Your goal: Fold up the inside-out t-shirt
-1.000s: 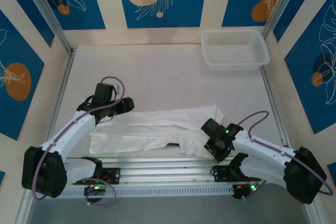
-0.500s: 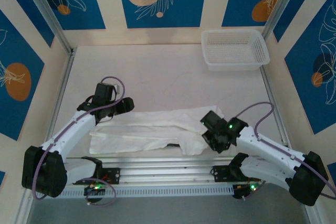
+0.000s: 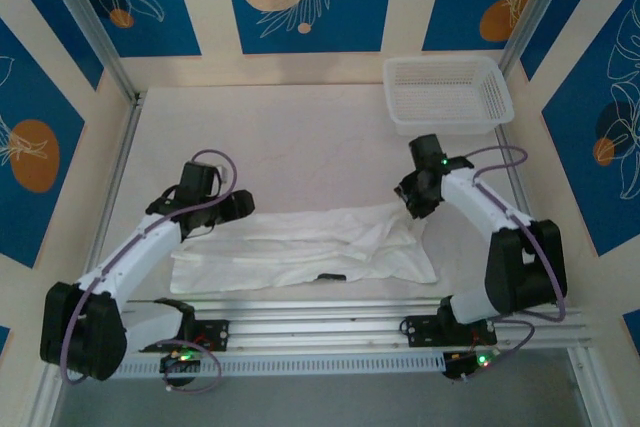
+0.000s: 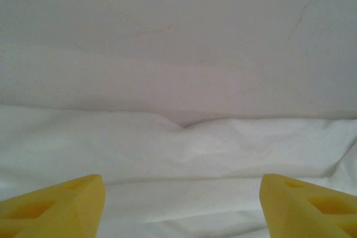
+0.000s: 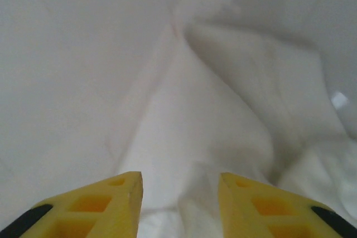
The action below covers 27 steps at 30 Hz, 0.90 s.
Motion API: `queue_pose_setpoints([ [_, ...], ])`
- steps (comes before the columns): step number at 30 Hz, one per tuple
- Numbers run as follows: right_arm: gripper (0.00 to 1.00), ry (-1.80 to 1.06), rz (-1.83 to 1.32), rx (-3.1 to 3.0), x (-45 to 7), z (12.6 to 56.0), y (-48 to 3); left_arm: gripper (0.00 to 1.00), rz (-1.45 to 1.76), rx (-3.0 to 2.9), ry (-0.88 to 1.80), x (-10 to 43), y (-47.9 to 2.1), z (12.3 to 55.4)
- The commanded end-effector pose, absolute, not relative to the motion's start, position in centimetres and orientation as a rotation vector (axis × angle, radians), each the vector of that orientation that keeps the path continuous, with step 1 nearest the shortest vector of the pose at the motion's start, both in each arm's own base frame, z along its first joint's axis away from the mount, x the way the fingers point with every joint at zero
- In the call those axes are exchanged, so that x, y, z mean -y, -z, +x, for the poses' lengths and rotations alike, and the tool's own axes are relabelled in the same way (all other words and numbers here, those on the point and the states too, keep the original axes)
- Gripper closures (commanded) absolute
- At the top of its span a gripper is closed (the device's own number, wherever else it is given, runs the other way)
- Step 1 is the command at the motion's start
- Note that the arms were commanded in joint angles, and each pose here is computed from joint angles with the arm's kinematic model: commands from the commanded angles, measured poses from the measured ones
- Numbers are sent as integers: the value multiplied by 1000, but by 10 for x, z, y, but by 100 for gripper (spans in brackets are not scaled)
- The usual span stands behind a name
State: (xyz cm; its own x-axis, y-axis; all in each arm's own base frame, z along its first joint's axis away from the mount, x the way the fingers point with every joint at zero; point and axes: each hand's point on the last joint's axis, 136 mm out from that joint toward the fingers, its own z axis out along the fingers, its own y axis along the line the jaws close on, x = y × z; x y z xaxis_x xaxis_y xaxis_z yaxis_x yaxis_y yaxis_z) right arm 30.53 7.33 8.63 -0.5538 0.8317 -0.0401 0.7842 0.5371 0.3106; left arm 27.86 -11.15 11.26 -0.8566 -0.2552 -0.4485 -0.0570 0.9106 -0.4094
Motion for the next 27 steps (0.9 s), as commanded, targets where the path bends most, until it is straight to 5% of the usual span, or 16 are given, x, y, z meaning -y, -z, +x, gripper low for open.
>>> queue_pose_setpoints([
  [1,56,-434,1160,-2711,-71,305,-96,39,-325,-2597,537,105,-108,253],
  [4,59,-487,1067,-2696,-64,293,-100,93,-507,-2646,467,87,-94,227],
  [5,68,-512,1036,-2698,-66,286,-101,100,-556,-2663,435,81,-89,218],
  [6,84,-552,970,-2705,-72,279,-102,100,-606,-2682,398,75,-84,210],
  [8,98,-561,886,-2741,-84,261,-98,100,-683,-2718,334,66,-73,197],
  [14,100,-506,753,-2843,-103,226,-70,100,-778,-2776,323,71,-43,201],
  [27,100,-547,993,-3012,-128,236,-6,100,-778,-2698,303,95,3,315],
])
